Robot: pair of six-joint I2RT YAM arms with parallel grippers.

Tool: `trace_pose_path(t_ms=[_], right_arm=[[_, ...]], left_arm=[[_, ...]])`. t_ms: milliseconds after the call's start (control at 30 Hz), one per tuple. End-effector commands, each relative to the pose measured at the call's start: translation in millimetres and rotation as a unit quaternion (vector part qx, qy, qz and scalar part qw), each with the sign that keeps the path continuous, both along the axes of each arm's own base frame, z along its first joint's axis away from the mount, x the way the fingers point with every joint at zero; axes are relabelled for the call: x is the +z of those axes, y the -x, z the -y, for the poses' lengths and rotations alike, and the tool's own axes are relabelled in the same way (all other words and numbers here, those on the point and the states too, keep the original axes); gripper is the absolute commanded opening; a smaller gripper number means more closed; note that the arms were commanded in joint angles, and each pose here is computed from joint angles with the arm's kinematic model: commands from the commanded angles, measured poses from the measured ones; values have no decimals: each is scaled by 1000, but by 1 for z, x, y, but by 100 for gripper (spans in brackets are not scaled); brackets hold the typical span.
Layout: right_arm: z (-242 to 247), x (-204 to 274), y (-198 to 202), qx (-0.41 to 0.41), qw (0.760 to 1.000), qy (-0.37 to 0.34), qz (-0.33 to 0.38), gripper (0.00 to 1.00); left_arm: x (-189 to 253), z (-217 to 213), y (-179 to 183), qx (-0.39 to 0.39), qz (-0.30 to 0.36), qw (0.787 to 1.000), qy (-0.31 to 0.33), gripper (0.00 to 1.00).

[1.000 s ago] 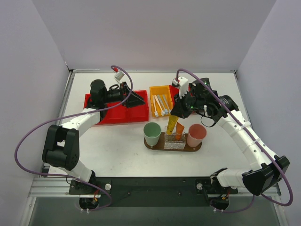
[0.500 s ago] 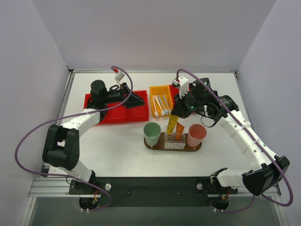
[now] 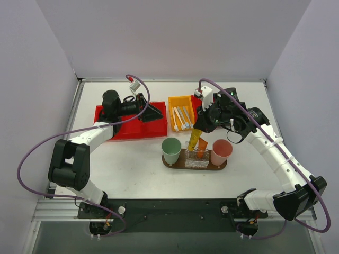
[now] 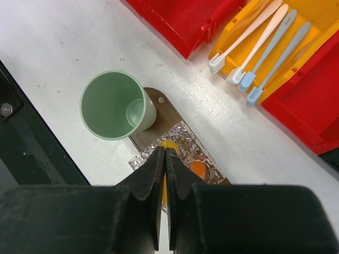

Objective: Prepare toiletry sets of a toothbrush and toothpaste on the tray

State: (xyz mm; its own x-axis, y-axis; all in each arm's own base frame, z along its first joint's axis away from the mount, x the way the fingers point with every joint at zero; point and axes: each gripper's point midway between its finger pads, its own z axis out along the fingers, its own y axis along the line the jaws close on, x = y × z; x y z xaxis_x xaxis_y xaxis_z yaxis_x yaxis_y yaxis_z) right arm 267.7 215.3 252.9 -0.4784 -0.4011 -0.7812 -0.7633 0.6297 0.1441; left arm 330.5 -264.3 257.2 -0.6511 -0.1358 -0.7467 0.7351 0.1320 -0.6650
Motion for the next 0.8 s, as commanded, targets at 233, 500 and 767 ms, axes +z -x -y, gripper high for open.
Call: trace_pose_path(t_ms=[233,500,767], right_arm=[[3,24,2,2,999,-9,35,0],[4,28,-1,-1,999,-6,41,0],[4,29,-1,0,999,-5,43,0]], left_arm=[[10,-1,1,-9,29,1000,8,79],[8,-1,1,-10,27,1000,8,79],[6,-1,1,-11,25,1000,8,79]])
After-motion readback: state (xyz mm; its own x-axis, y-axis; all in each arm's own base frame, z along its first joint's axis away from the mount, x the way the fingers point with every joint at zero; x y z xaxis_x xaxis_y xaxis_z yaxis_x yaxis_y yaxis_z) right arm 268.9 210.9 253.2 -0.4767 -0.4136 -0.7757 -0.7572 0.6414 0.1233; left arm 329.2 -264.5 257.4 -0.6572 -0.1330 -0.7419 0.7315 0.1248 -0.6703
